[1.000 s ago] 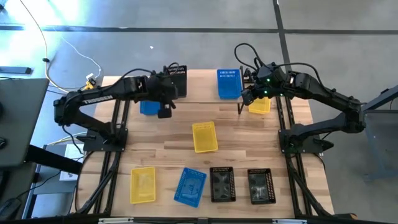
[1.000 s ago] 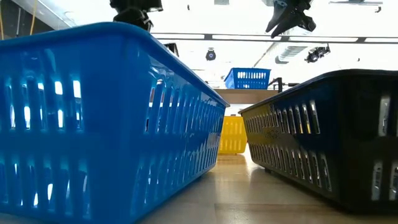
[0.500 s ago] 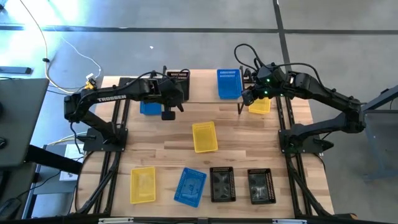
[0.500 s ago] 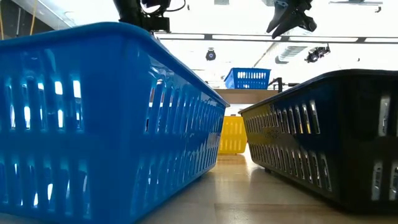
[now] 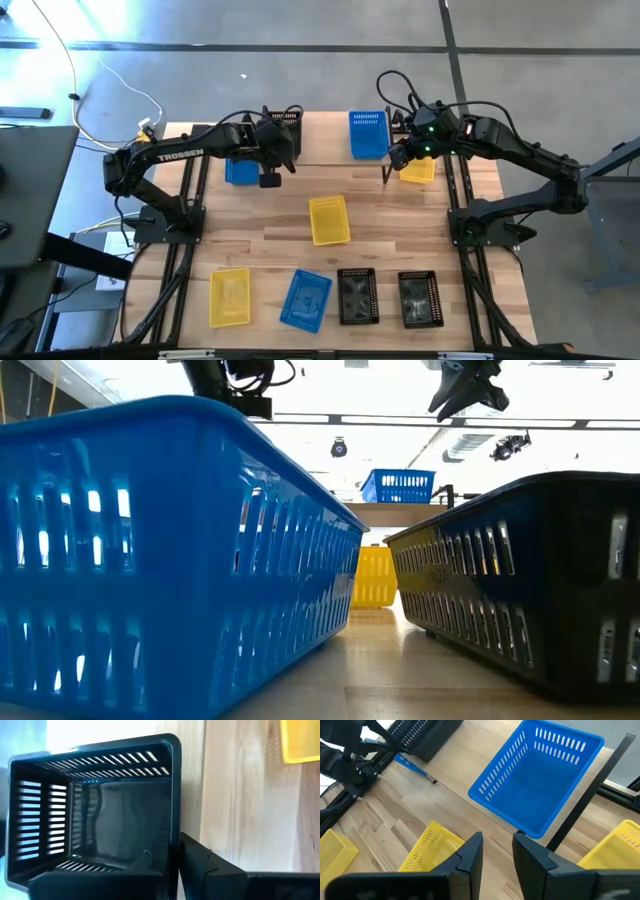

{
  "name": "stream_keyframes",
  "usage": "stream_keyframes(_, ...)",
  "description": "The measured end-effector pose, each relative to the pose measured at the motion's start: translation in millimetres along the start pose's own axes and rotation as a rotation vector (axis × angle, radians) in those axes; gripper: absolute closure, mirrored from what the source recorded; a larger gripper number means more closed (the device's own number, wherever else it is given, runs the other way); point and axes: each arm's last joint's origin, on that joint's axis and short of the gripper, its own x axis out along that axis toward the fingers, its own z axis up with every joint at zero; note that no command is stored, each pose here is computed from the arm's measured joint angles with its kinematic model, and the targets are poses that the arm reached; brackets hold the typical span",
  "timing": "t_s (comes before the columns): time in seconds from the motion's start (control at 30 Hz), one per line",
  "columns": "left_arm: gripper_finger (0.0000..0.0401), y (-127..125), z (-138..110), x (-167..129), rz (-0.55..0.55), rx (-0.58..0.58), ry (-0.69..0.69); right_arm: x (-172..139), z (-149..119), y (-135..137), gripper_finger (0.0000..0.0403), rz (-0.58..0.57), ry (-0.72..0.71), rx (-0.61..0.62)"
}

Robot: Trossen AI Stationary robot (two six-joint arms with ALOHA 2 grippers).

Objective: Stack baskets on shelf by color
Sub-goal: Put the top left black bin on the shelf, then put the center yellow bin on the shelf

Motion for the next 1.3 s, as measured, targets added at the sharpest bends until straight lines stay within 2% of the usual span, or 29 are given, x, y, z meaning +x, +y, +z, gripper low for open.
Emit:
stream_keyframes(0.23,0.0331,1,0,-2,0.018,0.001,0.008,0,0,0,0.0311,0.001,-0.001,0.000)
stream_keyframes(0.47,0.0290,4,10,-21,0.032,-0.015,-0.022,-1,-4,7,0.0311,0.025,0.008,-0.049)
stream_keyframes(0.77,0.0281,-5,12,-48,0.005,-0.004,-0.016,-5,-14,30,0.0311,0.137,0.004,-0.125)
stream_keyframes(1.07,0.0286,-33,4,-79,-0.075,-0.072,-0.068,-4,-31,62,0.0308,0.247,0.028,-0.250)
stream_keyframes(1.3,0.0286,-67,-10,-86,-0.127,-0.087,-0.089,11,-49,92,0.0262,0.251,0.034,-0.372)
